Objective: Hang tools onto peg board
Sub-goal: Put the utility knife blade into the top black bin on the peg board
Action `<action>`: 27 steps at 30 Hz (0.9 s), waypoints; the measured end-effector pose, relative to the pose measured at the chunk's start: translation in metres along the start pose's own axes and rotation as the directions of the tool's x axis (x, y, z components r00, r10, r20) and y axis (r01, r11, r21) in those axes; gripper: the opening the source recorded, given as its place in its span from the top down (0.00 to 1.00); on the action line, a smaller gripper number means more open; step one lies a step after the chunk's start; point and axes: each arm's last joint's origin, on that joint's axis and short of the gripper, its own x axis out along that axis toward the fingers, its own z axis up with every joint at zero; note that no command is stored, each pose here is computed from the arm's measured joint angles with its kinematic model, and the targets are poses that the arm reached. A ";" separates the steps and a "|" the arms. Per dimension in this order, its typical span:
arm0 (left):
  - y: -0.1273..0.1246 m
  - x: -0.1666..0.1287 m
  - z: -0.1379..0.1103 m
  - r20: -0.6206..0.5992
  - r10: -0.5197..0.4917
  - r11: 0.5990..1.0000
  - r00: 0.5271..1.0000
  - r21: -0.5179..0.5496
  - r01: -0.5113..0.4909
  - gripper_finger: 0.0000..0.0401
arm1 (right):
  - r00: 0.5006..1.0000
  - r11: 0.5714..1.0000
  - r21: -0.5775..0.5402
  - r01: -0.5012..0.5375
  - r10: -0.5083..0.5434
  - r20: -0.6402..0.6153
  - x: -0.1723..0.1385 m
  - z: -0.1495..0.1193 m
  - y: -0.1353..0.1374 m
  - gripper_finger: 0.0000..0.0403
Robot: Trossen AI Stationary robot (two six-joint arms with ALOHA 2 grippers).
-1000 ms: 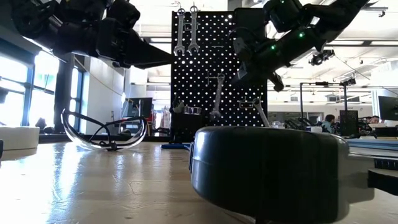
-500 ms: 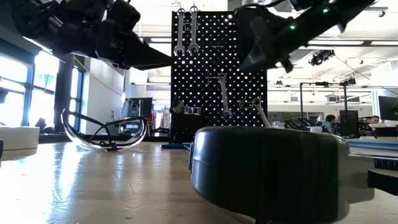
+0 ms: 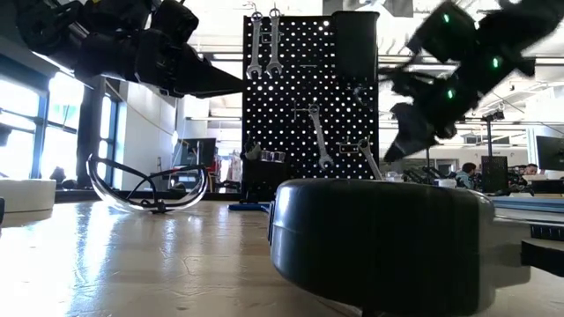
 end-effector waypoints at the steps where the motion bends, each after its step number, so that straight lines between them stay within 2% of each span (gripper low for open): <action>1: 0.000 0.000 0.000 -0.001 0.000 1.000 1.000 0.000 0.000 0.64 | 1.000 1.000 0.010 0.002 -0.002 0.017 0.003 -0.005 -0.004 0.82; 5: 0.000 0.000 -0.001 -0.007 -0.002 1.000 1.000 -0.001 0.002 0.64 | 0.997 0.998 0.070 -0.003 -0.003 0.083 0.014 -0.020 -0.021 0.82; 10: 0.000 0.000 0.000 -0.004 -0.001 1.000 1.000 0.000 0.001 0.64 | 0.986 0.998 0.058 -0.030 0.020 0.167 0.018 -0.021 -0.032 0.82; 15: 0.000 0.000 0.000 0.005 0.001 1.000 1.000 -0.001 -0.001 0.64 | 0.985 0.997 0.047 -0.062 0.053 0.164 0.024 -0.016 -0.044 0.82; 19: 0.000 0.000 0.001 0.008 0.002 1.000 1.000 -0.005 -0.002 0.64 | 0.987 0.998 0.051 -0.038 0.029 0.161 0.028 -0.014 -0.053 0.82; 23: 0.000 0.000 0.000 0.005 0.001 1.000 1.000 -0.017 -0.001 0.64 | 0.979 0.994 0.046 -0.094 0.084 0.188 0.029 -0.010 -0.058 0.82; 27: 0.000 0.000 -0.001 -0.011 -0.002 1.000 1.000 -0.018 0.002 0.64 | 0.979 0.993 0.059 -0.100 0.087 0.184 0.030 -0.010 -0.059 0.82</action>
